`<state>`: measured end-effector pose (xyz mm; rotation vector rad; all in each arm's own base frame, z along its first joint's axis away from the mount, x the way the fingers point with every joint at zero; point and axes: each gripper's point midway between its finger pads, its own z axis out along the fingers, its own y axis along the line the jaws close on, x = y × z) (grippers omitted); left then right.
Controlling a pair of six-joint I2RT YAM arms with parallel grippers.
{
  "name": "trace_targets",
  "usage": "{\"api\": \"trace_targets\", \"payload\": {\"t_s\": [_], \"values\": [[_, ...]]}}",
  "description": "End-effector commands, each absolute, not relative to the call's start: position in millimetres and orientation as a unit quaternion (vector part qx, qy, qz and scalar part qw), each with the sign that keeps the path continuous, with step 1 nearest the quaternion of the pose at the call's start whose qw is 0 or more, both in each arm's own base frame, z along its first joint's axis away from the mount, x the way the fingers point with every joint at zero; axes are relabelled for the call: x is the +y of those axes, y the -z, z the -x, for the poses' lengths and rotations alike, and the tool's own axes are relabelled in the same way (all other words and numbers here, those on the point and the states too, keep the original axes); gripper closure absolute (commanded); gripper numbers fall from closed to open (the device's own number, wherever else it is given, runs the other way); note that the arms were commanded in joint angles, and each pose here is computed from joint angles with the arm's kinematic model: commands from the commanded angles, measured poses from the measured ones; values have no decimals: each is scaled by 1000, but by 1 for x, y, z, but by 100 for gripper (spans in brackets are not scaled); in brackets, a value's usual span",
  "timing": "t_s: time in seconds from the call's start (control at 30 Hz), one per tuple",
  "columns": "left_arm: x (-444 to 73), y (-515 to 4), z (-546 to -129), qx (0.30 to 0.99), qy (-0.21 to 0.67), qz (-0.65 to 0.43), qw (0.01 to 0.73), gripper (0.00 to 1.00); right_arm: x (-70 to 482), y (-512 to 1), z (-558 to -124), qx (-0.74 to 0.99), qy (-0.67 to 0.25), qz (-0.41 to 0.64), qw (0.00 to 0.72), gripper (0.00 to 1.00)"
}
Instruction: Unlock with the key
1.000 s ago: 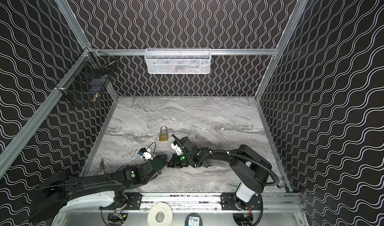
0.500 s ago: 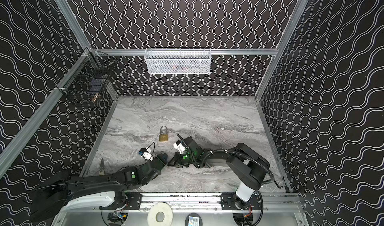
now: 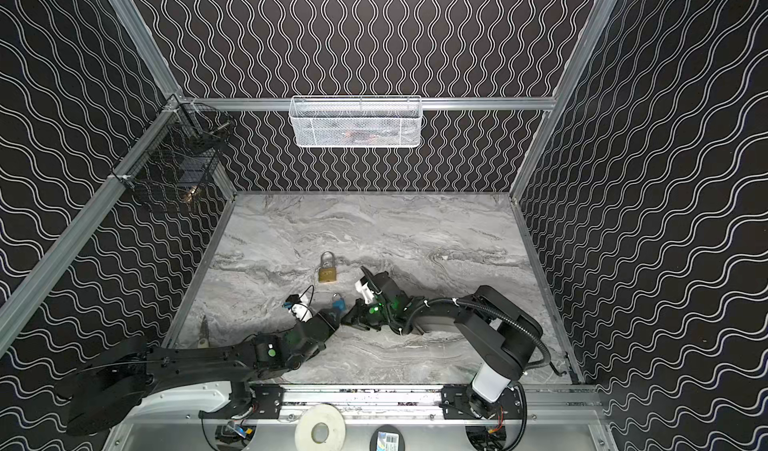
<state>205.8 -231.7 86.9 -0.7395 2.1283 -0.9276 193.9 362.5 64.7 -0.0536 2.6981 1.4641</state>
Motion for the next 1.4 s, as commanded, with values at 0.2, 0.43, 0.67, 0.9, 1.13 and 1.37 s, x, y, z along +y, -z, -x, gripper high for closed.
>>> {"api": "trace_targets", "payload": {"t_s": [0.2,0.43,0.67,0.9,1.13,1.37], "values": [[-243,-91,-207,805,388,278,353,84,363,-67,-194,866,-499,10,43,100],[-214,-113,-205,815,356,254,380,52,353,-73,-191,854,-515,29,72,100],[-221,-117,-212,801,454,164,354,18,352,-114,-192,804,-571,87,144,100],[-246,-170,-219,719,557,65,412,19,350,-147,-193,770,-600,110,186,100],[-257,-182,-225,715,557,42,421,20,350,-153,-191,767,-603,115,188,100],[-250,-180,-228,707,559,63,429,29,353,-155,-191,762,-610,118,182,100]]}}
